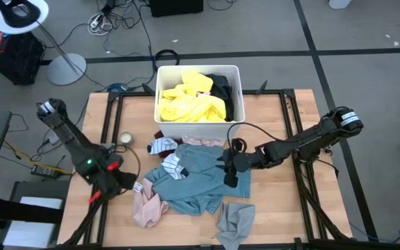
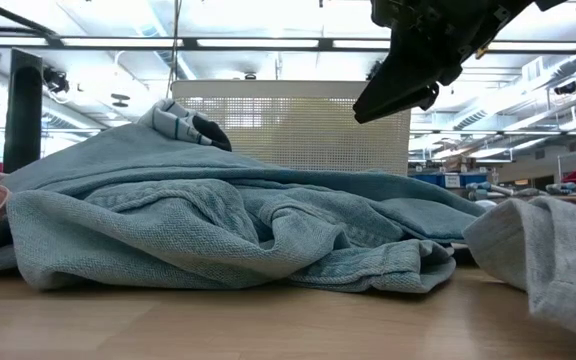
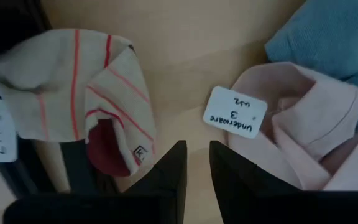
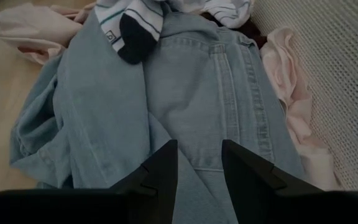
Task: Sort clothes
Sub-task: Put the red striped sock into the white laundry bin
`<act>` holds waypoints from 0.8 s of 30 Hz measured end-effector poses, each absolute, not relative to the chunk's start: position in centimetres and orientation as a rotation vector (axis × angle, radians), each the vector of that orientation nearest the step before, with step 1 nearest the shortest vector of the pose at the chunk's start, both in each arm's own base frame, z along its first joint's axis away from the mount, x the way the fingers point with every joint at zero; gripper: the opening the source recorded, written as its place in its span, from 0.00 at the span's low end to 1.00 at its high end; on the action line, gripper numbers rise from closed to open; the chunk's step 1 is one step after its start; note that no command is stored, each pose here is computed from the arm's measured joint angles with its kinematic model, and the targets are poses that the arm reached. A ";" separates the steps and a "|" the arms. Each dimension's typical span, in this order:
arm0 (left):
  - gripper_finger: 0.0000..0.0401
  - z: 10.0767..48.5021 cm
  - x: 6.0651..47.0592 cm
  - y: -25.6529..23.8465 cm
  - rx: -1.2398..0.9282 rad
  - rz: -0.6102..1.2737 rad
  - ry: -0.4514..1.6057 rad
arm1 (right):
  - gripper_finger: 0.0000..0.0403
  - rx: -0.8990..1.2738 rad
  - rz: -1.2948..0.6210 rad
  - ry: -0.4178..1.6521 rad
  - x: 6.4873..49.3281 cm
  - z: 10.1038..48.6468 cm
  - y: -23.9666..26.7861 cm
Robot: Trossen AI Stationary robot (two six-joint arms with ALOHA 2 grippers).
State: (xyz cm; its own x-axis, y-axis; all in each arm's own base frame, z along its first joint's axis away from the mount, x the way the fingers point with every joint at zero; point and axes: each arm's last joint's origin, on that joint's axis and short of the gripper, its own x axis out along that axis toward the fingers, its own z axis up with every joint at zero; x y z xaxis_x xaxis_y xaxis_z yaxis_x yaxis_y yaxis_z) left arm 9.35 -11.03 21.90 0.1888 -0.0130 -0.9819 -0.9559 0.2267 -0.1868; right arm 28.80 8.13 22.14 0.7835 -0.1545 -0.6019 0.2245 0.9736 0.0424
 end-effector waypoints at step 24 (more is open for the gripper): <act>0.18 19.3 8.6 -12.8 -0.775 1.059 1.204 | 0.31 0.123 -0.194 0.634 28.7 22.2 8.6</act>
